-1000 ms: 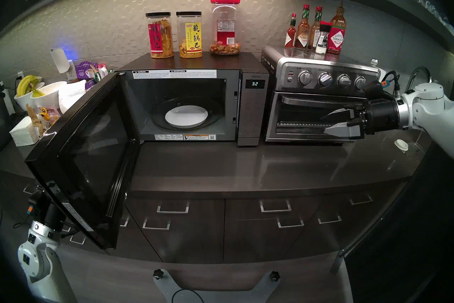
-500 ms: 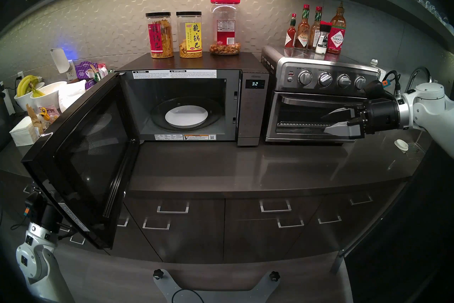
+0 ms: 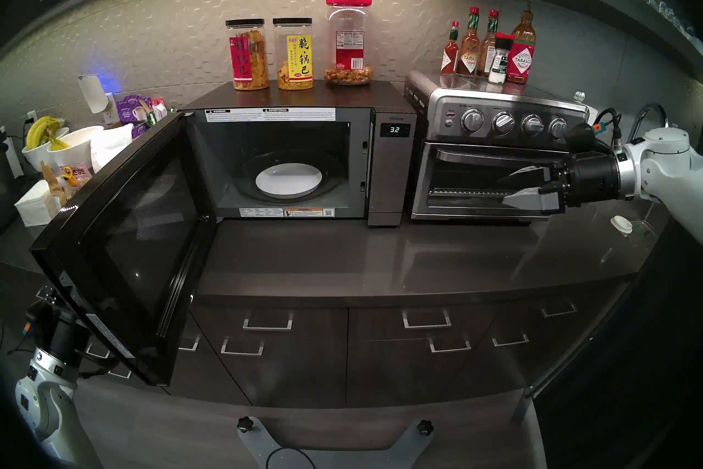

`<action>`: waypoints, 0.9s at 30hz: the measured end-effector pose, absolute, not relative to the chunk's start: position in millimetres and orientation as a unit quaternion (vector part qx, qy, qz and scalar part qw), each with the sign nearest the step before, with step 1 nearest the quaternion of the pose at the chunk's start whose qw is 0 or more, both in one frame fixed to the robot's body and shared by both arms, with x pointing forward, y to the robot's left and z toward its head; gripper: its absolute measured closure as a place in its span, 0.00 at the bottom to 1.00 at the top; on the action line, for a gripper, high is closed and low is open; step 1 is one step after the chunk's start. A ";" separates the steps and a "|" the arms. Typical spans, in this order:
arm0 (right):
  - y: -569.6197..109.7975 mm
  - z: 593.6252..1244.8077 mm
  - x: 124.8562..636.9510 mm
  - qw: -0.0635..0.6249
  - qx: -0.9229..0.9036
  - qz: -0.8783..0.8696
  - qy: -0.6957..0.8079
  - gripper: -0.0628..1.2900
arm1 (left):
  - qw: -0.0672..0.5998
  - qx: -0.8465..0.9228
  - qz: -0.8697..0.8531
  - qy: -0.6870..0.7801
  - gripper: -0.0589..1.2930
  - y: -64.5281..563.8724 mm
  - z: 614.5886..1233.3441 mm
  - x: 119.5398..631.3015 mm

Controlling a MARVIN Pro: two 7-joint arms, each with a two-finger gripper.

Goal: Open the microwave, put the plate inside, and close the door

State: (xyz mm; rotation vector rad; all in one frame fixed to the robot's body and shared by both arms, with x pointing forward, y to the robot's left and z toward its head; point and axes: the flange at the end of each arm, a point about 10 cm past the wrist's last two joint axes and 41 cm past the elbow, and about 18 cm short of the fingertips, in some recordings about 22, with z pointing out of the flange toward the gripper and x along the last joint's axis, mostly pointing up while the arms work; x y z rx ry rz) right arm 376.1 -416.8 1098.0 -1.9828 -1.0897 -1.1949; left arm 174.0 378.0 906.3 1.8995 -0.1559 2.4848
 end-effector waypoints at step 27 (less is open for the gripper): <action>-416.6 1098.4 373.8 0.285 -0.743 -0.450 -0.405 0.06 | 0.029 0.638 0.767 -0.061 0.03 388.7 895.4 197.7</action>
